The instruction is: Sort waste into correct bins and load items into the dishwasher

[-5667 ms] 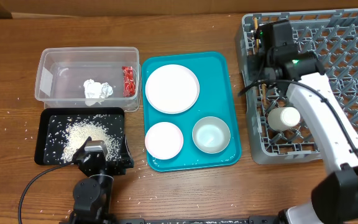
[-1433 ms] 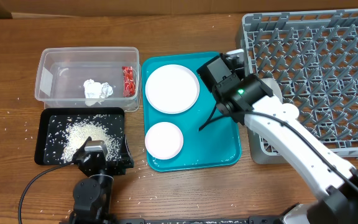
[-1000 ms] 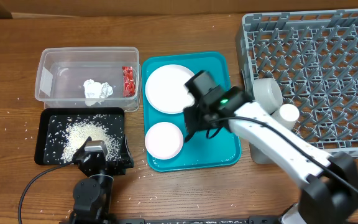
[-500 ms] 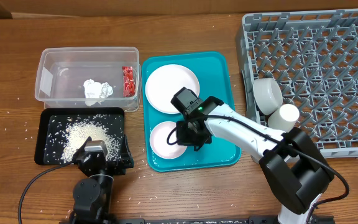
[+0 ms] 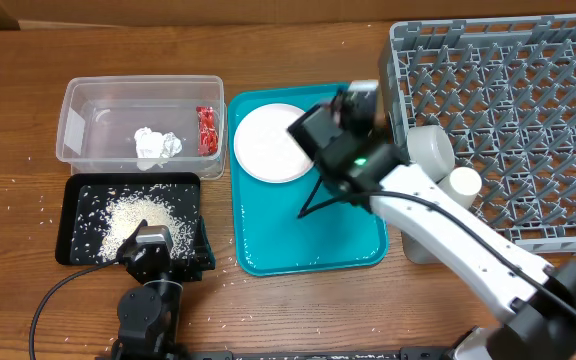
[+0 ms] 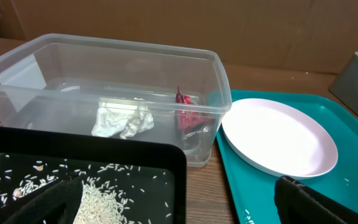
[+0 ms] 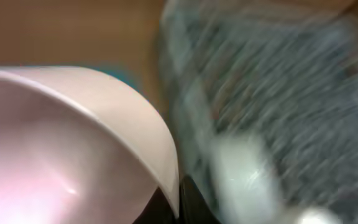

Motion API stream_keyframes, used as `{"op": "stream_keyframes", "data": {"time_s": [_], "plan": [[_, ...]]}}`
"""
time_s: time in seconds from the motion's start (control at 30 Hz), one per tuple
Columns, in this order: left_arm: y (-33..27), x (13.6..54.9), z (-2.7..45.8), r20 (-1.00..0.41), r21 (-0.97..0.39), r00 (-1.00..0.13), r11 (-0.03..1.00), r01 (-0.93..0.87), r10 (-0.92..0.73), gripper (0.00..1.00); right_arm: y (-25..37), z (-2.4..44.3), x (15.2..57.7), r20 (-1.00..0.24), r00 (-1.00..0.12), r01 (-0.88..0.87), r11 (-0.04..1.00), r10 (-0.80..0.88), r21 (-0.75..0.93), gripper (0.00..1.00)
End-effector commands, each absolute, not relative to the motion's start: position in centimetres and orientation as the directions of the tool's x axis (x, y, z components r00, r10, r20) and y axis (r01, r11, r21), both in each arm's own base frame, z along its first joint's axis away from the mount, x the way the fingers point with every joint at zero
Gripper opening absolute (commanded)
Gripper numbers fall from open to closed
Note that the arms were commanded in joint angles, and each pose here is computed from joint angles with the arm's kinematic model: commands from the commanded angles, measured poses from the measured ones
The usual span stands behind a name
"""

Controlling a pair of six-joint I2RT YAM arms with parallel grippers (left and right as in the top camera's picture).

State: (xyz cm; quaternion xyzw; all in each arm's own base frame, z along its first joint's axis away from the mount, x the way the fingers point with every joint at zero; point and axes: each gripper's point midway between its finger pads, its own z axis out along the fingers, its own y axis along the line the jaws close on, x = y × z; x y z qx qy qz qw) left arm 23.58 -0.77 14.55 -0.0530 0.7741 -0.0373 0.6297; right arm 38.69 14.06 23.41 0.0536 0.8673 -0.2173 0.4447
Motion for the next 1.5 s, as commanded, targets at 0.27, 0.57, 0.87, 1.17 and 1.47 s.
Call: {"op": "stream_keyframes", "data": {"time_s": [0.27, 0.57, 0.87, 1.17, 1.47], "plan": [[-0.7, 23.6, 14.7, -0.971, -0.137, -0.191, 0.990, -0.039, -0.142, 1.00, 1.2, 26.8, 46.0, -0.837, -0.535, 0.517, 0.737, -0.118, -0.435, 0.04], [-0.7, 23.6, 14.7, -0.971, -0.137, -0.191, 0.990, -0.039, -0.142, 1.00, -6.0, 22.1, 48.5, -0.789, -0.611, 0.573, 0.653, -0.062, -0.496, 0.04], [-0.7, 23.6, 14.7, -0.971, -0.137, -0.191, 0.990, -0.039, -0.142, 1.00, -4.7, 17.2, 50.5, -0.652, -0.733, 0.415, 0.631, -0.195, -0.655, 0.04], [-0.7, 23.6, 14.7, -0.971, -0.137, -0.191, 0.990, -0.039, -0.142, 1.00, -3.0, 14.8, 49.4, -0.550, -0.798, 0.347, 0.559, -0.246, -0.753, 0.04], [-0.7, 23.6, 14.7, -0.971, -0.137, -0.191, 0.990, -0.039, -0.142, 1.00, 2.5, 14.9, 48.3, -0.524, -0.785, 0.287, 0.555, -0.331, -0.781, 0.57]]}}
